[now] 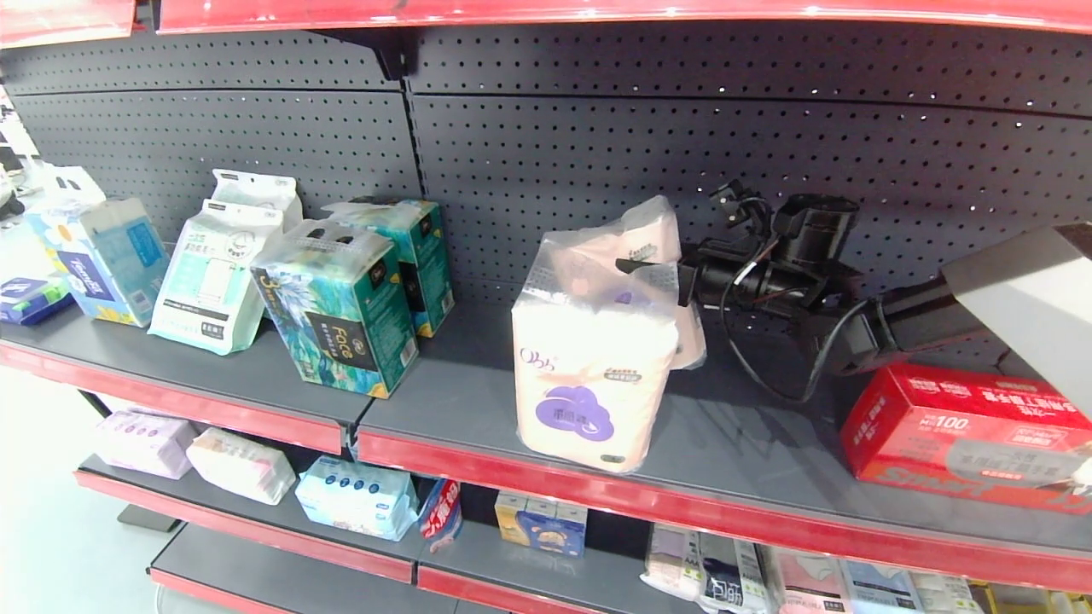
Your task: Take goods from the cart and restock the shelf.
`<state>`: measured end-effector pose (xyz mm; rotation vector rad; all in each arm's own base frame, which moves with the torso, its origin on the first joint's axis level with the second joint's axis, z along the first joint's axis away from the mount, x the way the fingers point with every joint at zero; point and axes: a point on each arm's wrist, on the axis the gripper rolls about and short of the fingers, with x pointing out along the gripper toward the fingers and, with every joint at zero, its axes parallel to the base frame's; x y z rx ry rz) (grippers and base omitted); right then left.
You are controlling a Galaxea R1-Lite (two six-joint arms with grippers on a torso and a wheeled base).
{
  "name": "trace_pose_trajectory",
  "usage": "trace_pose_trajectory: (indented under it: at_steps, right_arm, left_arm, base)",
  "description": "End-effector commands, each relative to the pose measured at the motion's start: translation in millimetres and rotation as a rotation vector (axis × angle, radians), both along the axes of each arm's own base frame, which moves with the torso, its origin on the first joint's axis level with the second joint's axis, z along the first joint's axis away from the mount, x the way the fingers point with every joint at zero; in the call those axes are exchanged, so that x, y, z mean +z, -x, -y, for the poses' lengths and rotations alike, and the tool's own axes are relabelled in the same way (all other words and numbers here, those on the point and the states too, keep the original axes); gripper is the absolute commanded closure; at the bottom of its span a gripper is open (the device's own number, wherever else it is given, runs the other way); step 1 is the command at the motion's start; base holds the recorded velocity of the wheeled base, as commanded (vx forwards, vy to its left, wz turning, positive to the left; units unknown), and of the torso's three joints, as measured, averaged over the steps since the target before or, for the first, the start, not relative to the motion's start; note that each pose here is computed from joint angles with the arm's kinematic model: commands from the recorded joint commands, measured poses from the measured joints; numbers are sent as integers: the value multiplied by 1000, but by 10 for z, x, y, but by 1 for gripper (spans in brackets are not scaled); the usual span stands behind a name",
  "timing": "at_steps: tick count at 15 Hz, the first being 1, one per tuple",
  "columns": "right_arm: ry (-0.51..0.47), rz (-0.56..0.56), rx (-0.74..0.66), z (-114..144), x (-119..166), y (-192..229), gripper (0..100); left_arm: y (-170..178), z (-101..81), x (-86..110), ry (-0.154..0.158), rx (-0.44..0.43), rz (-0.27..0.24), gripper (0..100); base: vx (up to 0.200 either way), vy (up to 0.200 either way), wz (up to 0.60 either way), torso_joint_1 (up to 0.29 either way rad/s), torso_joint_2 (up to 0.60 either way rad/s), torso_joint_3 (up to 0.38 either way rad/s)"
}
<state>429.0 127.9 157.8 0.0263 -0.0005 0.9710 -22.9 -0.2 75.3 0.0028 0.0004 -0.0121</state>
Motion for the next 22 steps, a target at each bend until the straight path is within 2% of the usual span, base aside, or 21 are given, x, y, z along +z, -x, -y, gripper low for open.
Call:
trace_pose_trajectory:
  at_steps: [1,12,22]
  right_arm:
    - [-4,6,12,-63,6,-8,100]
    - [14,-18,46,-211,-143,6,100]
    - [104,11,35,148,-343,5,100]
  left_arm:
    - [-1,0,0,1,0,-1,0]
    - [-1,0,0,1,0,-1,0]
    - [-1,0,0,1,0,-1,0]
  base:
    - [0,0,0,0,0,0]
    - [0,0,0,0,0,0]
    - [0,0,0,0,0,0]
